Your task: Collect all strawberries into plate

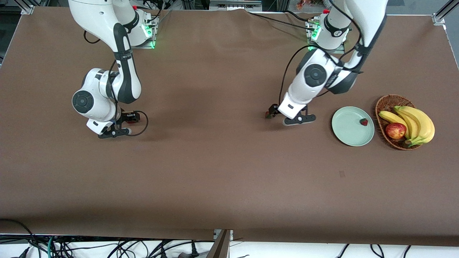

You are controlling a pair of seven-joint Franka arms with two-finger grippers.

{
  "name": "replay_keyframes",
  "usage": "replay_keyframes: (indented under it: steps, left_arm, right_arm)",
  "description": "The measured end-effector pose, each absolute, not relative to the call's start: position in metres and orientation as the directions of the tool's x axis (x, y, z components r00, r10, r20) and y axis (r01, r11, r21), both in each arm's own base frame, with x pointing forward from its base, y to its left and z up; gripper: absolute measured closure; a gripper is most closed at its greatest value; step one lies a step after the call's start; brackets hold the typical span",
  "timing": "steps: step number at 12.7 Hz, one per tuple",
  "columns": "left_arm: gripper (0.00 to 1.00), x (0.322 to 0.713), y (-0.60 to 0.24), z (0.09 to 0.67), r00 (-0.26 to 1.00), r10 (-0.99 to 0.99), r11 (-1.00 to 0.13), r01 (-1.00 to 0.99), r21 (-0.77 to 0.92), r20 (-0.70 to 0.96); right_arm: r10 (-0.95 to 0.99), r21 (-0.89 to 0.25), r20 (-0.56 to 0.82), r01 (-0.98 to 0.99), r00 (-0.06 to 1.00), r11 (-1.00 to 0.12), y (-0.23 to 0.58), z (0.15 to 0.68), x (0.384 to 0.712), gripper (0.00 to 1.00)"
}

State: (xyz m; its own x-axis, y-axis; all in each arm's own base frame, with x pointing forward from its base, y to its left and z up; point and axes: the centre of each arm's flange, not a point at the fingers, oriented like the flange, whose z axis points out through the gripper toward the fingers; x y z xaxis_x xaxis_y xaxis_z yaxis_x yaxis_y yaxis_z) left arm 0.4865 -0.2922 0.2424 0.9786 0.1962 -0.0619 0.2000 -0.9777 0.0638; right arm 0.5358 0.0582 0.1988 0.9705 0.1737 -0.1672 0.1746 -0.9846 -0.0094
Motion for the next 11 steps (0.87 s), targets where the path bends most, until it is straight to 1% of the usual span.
replay_keyframes:
  steps: [3,5,6,8,9,10,11]
  left_arm:
    - [0.00,0.474,-0.312,0.208,0.974,0.215,-0.973,0.220,0.073,-0.068]
    - [0.00,0.467,-0.320,0.194,0.972,0.220,-0.971,0.227,0.077,-0.084]
    - [0.00,0.464,-0.323,0.189,0.972,0.219,-0.971,0.226,0.076,-0.091]
    - [0.00,0.461,-0.326,0.183,0.969,0.226,-0.970,0.233,0.069,-0.096]
    - [0.06,0.460,-0.326,0.182,0.968,0.233,-0.969,0.239,0.062,-0.090]
    - [0.06,0.460,-0.326,0.182,0.967,0.241,-0.968,0.246,0.056,-0.084]
    - [0.14,0.460,-0.327,0.182,0.966,0.247,-0.966,0.252,0.053,-0.081]
  right_arm:
    - [0.176,-0.057,-0.170,0.169,0.970,-0.984,0.053,0.188,0.526,0.19]
    - [0.186,-0.068,-0.163,0.177,0.969,-0.982,0.049,0.182,0.521,0.20]
    - [0.195,-0.067,-0.161,0.186,0.968,-0.980,0.047,0.180,0.519,0.29]
    - [0.205,-0.069,-0.158,0.196,0.966,-0.978,0.046,0.179,0.518,0.56]
    - [0.206,-0.071,-0.157,0.197,0.966,-0.978,0.046,0.179,0.519,0.65]
    - [0.207,-0.072,-0.155,0.198,0.966,-0.977,0.046,0.180,0.519,0.65]
    - [0.208,-0.073,-0.151,0.199,0.966,-0.977,0.047,0.181,0.520,0.65]
